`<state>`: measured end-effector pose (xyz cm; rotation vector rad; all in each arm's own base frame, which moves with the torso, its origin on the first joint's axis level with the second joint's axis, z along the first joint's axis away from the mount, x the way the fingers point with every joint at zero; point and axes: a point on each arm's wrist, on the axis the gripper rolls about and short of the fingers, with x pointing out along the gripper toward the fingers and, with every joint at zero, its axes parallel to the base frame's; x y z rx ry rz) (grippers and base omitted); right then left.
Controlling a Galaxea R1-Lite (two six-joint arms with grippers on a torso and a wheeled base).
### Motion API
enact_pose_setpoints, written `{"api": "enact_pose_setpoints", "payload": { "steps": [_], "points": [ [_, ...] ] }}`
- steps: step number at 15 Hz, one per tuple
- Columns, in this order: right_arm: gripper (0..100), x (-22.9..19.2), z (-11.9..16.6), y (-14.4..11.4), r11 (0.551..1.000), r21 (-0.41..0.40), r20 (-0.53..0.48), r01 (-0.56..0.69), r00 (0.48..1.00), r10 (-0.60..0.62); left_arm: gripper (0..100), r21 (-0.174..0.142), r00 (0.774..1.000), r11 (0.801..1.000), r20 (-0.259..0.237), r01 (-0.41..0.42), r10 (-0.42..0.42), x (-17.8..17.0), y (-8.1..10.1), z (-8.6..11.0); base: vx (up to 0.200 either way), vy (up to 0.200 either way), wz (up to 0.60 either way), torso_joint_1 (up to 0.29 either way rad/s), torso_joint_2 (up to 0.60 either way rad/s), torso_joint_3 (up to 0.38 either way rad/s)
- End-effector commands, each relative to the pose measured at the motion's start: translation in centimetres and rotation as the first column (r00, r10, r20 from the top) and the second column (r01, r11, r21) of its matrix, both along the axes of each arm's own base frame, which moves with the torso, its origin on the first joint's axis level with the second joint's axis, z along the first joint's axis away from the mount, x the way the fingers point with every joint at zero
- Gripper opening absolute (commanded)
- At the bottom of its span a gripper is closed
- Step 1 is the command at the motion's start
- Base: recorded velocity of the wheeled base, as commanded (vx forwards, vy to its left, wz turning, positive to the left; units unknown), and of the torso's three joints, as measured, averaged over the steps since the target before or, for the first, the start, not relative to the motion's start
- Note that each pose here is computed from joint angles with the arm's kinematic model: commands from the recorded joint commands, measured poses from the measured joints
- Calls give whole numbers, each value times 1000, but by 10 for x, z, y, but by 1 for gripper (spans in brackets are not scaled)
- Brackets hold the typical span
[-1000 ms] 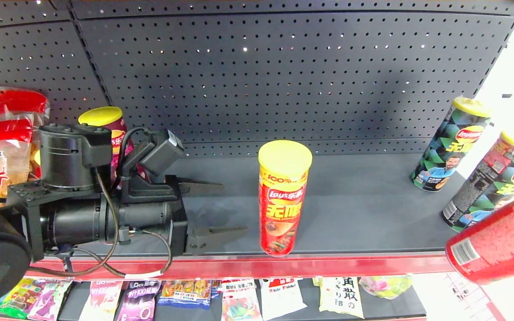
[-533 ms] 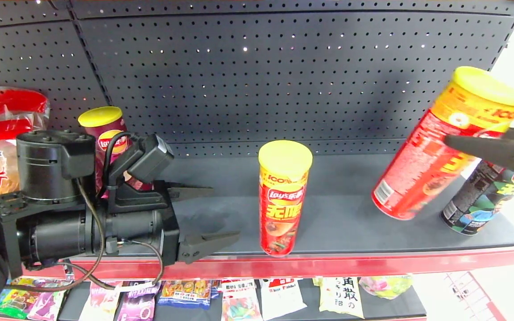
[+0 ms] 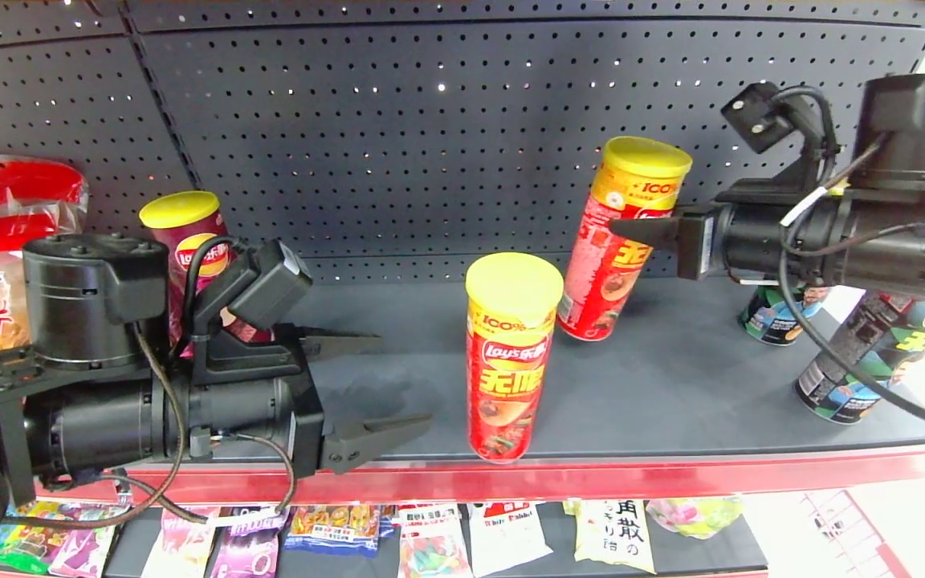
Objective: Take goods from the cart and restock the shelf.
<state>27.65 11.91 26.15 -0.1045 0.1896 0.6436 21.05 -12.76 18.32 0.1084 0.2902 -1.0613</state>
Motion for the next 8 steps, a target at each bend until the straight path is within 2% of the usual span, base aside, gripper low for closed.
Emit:
{"api": "enact_pose_setpoints", "payload": {
  "steps": [1, 4, 8],
  "points": [
    [0, 24, -20, 23, 999, -20, -52, -37, 998, 36, 100, -1, 1000, 1000, 4, -1, 1, -1, 0, 1, 0, 0, 0, 0, 0, 0],
    [0, 37, -24, 41, 998, -24, -54, -61, 997, 59, 100, 3, 1000, 1000, 5, -14, 14, 0, 0, 1, 0, 0, 0, 0, 0, 0],
    [0, 41, -28, 51, 996, -27, -58, -81, 995, 79, 100, 1, 1000, 1000, 7, -14, 14, 0, 0, 1, 0, 0, 0, 0, 0, 0]
  ]
}}
